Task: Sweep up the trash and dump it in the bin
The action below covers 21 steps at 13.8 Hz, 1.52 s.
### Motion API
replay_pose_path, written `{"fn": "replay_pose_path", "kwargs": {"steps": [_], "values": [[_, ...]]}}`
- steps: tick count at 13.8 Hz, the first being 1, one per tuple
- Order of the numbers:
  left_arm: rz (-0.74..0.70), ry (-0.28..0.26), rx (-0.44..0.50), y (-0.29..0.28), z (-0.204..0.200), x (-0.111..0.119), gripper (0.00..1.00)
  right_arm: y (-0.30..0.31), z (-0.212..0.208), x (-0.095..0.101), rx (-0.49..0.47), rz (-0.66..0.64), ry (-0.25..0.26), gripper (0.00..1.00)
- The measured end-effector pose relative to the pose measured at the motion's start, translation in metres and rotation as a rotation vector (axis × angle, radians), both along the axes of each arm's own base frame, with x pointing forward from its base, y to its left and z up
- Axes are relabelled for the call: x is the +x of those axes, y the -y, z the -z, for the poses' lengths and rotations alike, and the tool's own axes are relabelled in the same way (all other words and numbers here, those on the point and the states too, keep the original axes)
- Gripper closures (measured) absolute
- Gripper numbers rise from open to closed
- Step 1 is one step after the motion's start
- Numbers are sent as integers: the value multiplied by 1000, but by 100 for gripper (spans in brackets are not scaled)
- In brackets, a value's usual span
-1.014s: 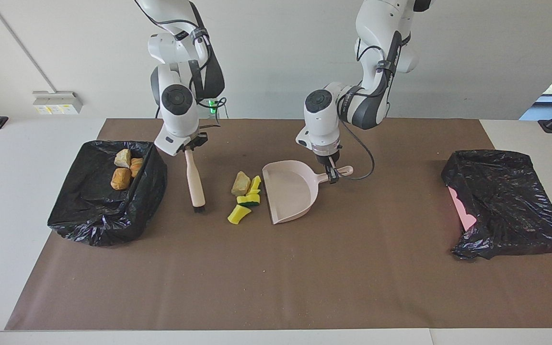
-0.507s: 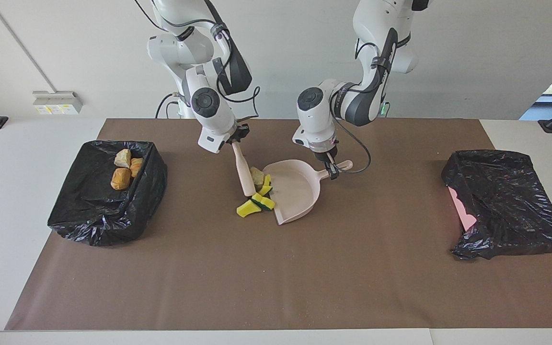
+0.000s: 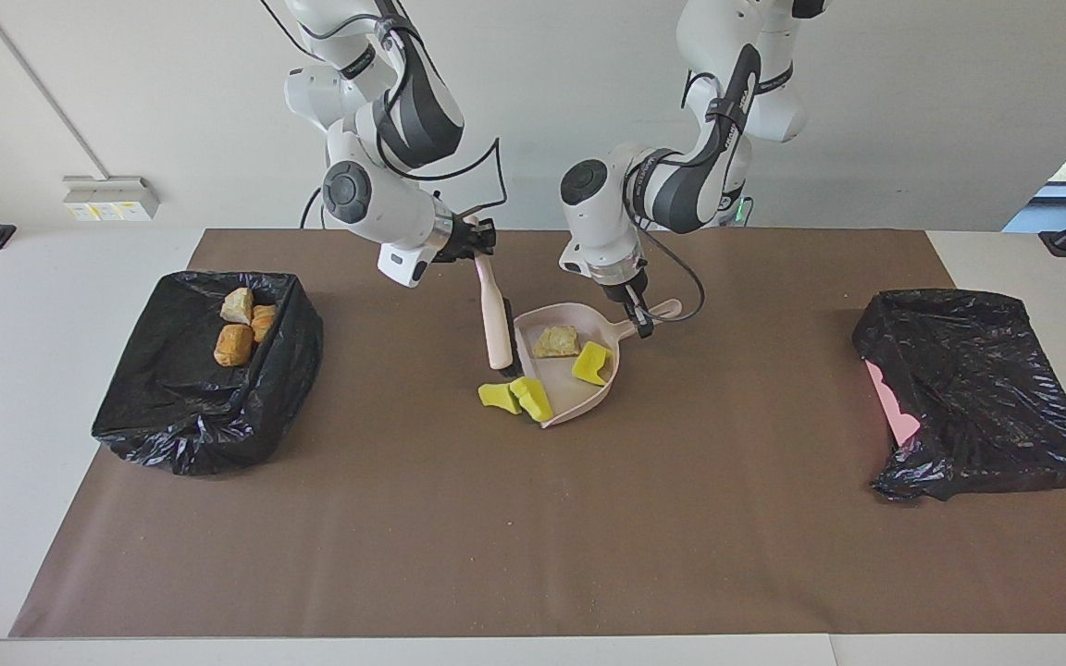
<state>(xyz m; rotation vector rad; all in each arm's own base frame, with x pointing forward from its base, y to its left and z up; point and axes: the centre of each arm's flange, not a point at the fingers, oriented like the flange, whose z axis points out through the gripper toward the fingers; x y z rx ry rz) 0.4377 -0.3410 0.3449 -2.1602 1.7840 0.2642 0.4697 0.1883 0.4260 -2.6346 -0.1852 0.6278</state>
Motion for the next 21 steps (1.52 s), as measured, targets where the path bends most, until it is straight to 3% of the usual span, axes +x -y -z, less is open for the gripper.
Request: {"fn": "replay_pose_path", "kwargs": {"steps": [1, 5, 7, 10, 14, 17, 19, 21], "values": [[0, 0, 0, 0, 0, 0, 69, 15, -5, 6, -53, -19, 29, 74], [-1, -1, 1, 0, 1, 0, 69, 36, -1, 30, -390, -222, 226, 74], [-4, 1, -1, -1, 1, 0, 69, 21, 19, 48, -454, -322, 263, 74], [-7, 4, -4, -1, 2, 1, 69, -22, 52, 57, -388, -380, 231, 74], [-8, 4, -5, -2, 3, 0, 69, -67, 68, 41, -147, -265, 105, 74], [-9, 6, -8, -3, 3, 1, 69, -52, 57, 49, -10, -154, 52, 74], [-8, 8, -11, -3, 4, 2, 69, -25, 45, 55, 23, -121, 24, 74], [1, 14, -23, -4, 4, 4, 69, -7, 23, 55, 13, -109, 29, 74]]}}
